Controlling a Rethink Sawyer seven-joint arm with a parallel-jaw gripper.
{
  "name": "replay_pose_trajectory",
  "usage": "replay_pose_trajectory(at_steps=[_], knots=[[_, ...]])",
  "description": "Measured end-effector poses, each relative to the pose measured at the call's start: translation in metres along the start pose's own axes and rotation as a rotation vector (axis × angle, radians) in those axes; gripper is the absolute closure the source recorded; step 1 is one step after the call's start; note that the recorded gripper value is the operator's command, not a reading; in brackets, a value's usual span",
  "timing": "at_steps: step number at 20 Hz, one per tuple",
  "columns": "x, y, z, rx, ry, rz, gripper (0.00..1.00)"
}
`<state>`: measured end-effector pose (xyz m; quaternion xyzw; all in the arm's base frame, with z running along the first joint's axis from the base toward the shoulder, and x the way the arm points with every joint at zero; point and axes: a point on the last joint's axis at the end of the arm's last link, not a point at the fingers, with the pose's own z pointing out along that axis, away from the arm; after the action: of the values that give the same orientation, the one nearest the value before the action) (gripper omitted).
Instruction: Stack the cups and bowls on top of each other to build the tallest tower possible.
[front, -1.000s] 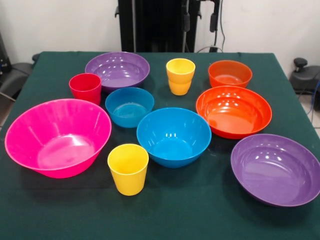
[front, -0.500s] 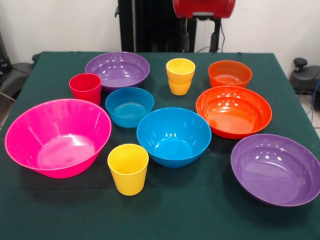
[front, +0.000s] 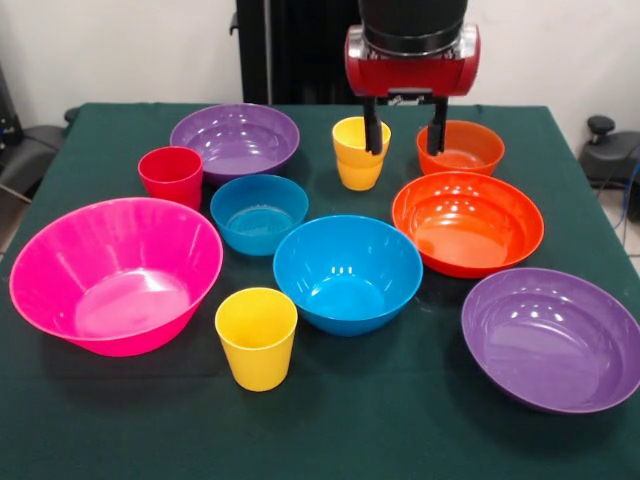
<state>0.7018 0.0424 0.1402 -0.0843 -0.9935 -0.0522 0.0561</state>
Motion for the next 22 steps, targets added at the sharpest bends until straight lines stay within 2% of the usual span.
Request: replay_pose_trajectory(at_steps=[7,11,14,22], knots=[[-0.034,-0.011,-0.003,0.007,-0.026,0.004,0.0],[-0.042,-0.022,-0.01,0.008,-0.03,0.016,0.0],[-0.046,-0.035,-0.018,-0.001,-0.03,0.034,0.0],[-0.058,-0.089,-0.045,-0.021,-0.072,0.099,0.0]])
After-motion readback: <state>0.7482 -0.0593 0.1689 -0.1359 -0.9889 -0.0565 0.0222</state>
